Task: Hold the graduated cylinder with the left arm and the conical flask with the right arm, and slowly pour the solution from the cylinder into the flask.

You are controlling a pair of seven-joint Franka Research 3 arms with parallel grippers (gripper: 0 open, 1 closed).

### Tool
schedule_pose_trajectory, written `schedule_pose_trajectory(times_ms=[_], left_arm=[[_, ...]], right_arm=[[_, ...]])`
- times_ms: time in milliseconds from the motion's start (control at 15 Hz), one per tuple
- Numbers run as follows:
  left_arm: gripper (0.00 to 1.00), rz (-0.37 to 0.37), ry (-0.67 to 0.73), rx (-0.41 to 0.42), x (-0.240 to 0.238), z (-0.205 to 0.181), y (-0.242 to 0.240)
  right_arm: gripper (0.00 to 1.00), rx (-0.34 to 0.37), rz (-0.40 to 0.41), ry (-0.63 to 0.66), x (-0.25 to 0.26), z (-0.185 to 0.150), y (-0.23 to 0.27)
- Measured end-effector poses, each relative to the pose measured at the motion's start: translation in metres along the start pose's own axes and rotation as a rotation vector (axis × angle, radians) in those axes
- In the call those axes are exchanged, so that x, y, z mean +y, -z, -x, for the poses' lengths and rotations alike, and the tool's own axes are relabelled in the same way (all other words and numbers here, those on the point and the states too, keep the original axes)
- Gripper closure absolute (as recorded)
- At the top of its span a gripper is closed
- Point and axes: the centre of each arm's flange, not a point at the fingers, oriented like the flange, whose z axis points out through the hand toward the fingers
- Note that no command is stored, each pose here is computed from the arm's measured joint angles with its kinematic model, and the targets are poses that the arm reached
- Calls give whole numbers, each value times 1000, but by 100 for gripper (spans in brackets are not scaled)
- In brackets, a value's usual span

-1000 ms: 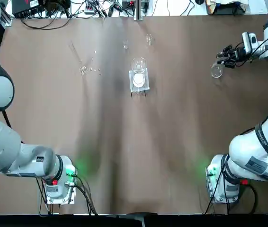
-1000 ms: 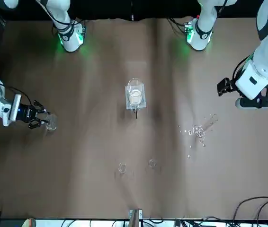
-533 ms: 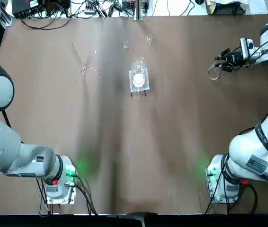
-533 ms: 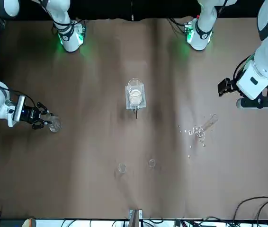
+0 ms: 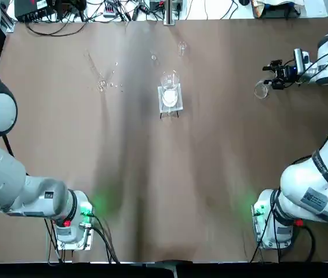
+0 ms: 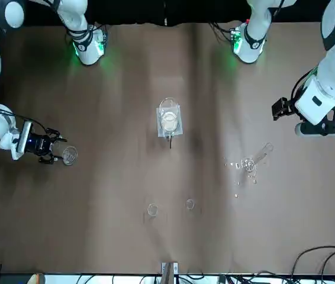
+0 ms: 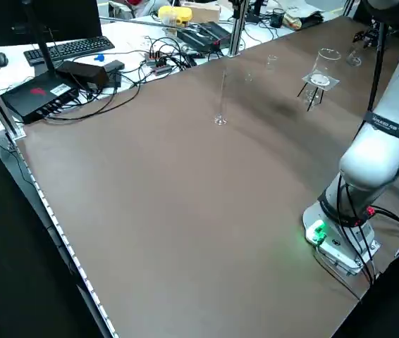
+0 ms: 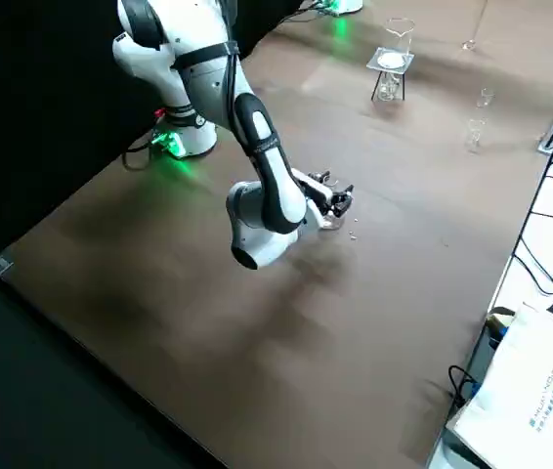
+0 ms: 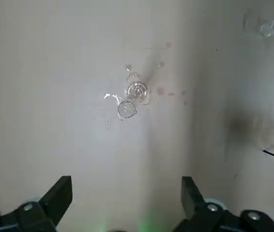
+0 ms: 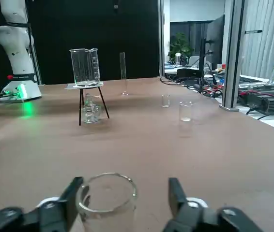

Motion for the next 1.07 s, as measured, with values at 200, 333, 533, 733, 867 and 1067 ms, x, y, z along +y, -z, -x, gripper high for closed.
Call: schedule_pose_trajectory(times_ms=[200, 333, 533, 733, 867, 1067], left_arm=[[0, 0, 4, -1, -2, -1, 0], [0, 0, 13, 0, -7, -1, -1], [0, 1, 30, 1, -17, -3, -1], [0, 2, 39, 3, -23, -4, 0], [0, 2, 38, 3, -22, -4, 0], [0, 2, 36, 3, -21, -4, 0]], right_arm=[[0, -8, 5, -23, 8, -6, 5], [0, -31, 10, -54, 22, -18, 15], [0, -112, 11, -100, 45, -44, 51], [0, -198, -10, -157, 53, -67, 88], [0, -274, -21, -238, 62, -90, 101], [0, -386, -22, -326, 74, -140, 106]])
